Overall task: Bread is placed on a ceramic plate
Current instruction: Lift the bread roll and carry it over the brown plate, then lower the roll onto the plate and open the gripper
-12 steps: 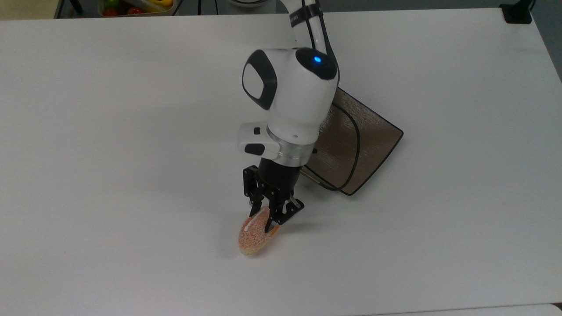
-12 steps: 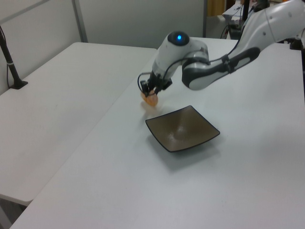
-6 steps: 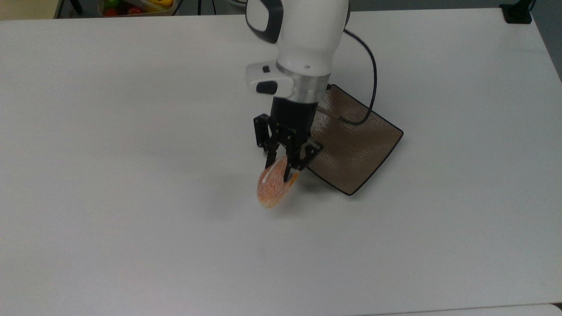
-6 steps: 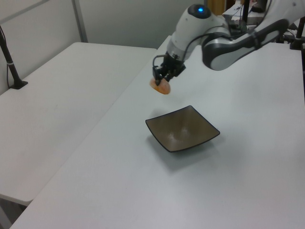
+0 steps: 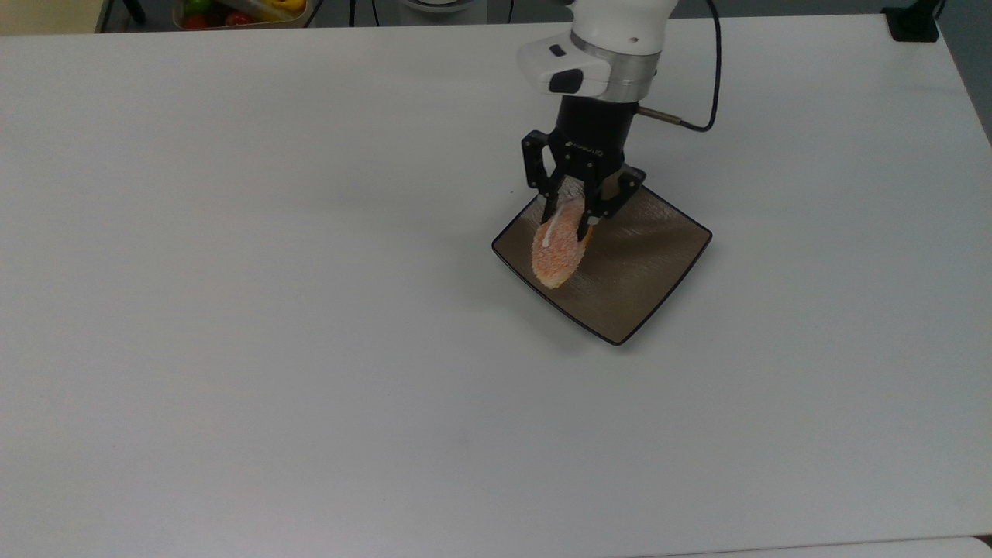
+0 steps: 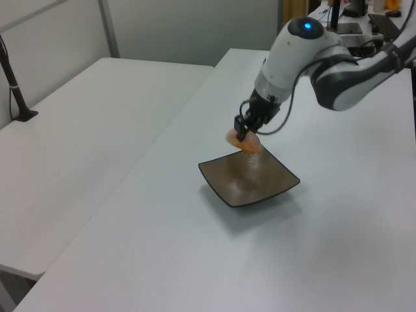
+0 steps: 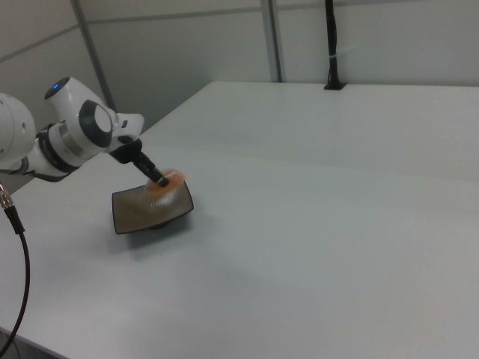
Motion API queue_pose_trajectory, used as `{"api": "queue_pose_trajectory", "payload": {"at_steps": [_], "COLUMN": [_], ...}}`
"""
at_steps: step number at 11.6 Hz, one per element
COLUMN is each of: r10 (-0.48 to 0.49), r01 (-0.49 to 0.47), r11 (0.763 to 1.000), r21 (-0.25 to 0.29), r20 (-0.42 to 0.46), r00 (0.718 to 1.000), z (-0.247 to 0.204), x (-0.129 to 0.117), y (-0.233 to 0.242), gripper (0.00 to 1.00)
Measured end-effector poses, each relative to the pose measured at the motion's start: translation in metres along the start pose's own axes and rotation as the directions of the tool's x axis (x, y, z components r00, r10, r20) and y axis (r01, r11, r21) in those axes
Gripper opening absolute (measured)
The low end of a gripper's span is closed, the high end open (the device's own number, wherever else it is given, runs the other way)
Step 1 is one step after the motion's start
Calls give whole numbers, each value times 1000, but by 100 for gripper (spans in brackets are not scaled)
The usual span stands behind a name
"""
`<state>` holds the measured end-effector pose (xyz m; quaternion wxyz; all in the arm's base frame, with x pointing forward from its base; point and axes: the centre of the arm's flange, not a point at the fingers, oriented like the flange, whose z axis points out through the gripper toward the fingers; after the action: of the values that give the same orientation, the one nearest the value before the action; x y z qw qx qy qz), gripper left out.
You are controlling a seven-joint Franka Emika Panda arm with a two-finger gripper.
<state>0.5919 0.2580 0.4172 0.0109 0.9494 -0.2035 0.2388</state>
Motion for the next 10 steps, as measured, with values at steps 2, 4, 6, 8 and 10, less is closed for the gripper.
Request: {"api": "queue_pose_trajectory", "payload": {"at_steps": [2, 4, 6, 8, 10], "r10": [-42, -73, -82, -82, -79], "r01": [42, 73, 84, 85, 80], "r11": [999, 997, 996, 996, 997], "r21": [1, -7, -20, -23, -17], "r20": [20, 51, 78, 84, 77], "r00": [999, 996, 994, 993, 994], "z": [2, 17, 35, 39, 36], "x": [-26, -47, -57, -58, -54], "y": [-12, -21, -22, -23, -25], "gripper": [43, 44, 55, 82, 100]}}
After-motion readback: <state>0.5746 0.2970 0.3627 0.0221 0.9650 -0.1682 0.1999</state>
